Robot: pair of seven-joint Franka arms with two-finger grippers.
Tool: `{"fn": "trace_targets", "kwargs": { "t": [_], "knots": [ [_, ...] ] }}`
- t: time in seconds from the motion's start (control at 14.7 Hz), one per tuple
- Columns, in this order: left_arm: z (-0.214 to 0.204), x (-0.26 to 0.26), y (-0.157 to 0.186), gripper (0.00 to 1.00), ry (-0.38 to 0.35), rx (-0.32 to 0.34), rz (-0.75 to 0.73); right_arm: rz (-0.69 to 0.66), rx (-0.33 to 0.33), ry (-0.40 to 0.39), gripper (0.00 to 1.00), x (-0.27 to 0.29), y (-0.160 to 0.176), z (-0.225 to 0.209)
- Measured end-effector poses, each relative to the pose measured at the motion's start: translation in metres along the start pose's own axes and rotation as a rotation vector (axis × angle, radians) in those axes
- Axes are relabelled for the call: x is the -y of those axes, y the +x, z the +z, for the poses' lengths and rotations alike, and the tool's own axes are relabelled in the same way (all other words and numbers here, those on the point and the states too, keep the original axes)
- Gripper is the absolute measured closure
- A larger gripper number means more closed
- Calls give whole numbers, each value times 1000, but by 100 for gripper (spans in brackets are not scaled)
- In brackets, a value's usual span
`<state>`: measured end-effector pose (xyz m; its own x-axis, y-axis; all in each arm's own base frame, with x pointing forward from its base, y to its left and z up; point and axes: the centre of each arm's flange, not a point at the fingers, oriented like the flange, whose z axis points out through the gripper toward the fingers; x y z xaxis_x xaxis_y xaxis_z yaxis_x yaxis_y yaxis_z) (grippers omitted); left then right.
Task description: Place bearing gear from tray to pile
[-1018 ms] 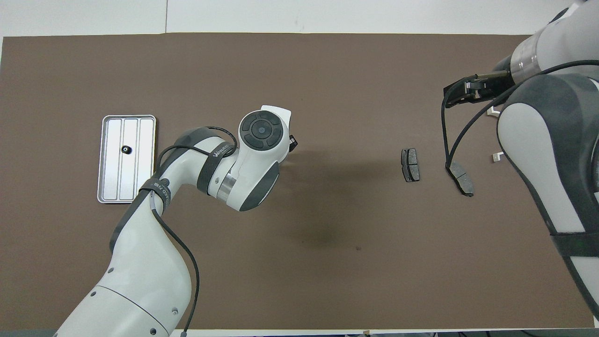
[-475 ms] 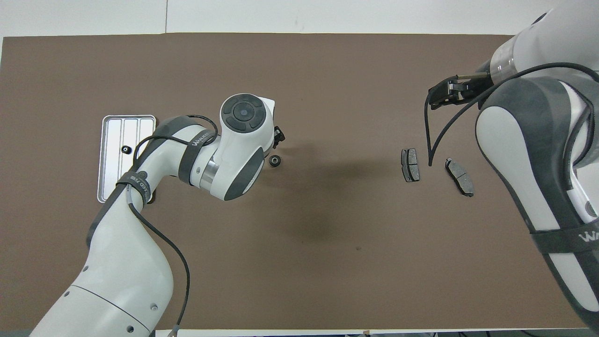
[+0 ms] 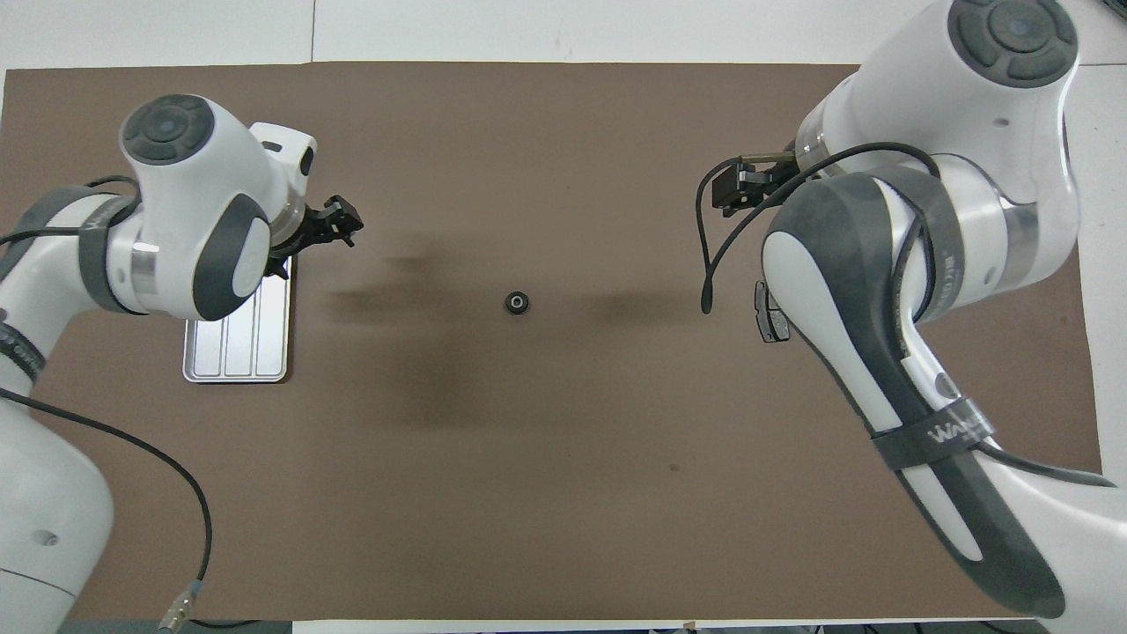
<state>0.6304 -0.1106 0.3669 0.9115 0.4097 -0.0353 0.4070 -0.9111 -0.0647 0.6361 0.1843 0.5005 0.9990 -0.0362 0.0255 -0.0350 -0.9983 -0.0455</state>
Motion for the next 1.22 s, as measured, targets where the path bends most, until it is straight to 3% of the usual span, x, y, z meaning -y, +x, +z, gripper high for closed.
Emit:
{"fn": "trace_targets", "kwargs": {
  "t": [0.2, 0.27, 0.34, 0.48, 0.54, 0.81, 0.88, 0.95, 1.22],
  "knots": [
    [2, 74, 31, 9, -5, 12, 71, -89, -1, 1, 0, 72, -17, 11],
    [7, 86, 35, 16, -10, 7, 89, -124, 1, 2, 0, 97, -23, 17],
    [14, 91, 37, 29, -17, -7, 112, -154, 5, 2, 0, 121, -27, 25],
    [32, 96, 34, 30, -23, -22, 168, -191, 15, -2, 0, 152, -29, 46],
    [37, 103, 34, 39, -23, -20, 191, -202, 23, -6, 0, 162, -28, 59],
    [43, 117, 38, 40, -25, -25, 215, -158, 28, -9, 0, 202, -26, 106],
    [44, 119, 38, 48, -27, -30, 215, -143, 16, -2, 0, 213, -25, 115],
    [47, 120, 38, 50, -29, -36, 214, -136, 8, 2, 0, 220, -25, 121],
    [60, 121, 33, 50, -34, -50, 214, -138, 15, -7, 0, 245, -33, 144]
  ]
}}
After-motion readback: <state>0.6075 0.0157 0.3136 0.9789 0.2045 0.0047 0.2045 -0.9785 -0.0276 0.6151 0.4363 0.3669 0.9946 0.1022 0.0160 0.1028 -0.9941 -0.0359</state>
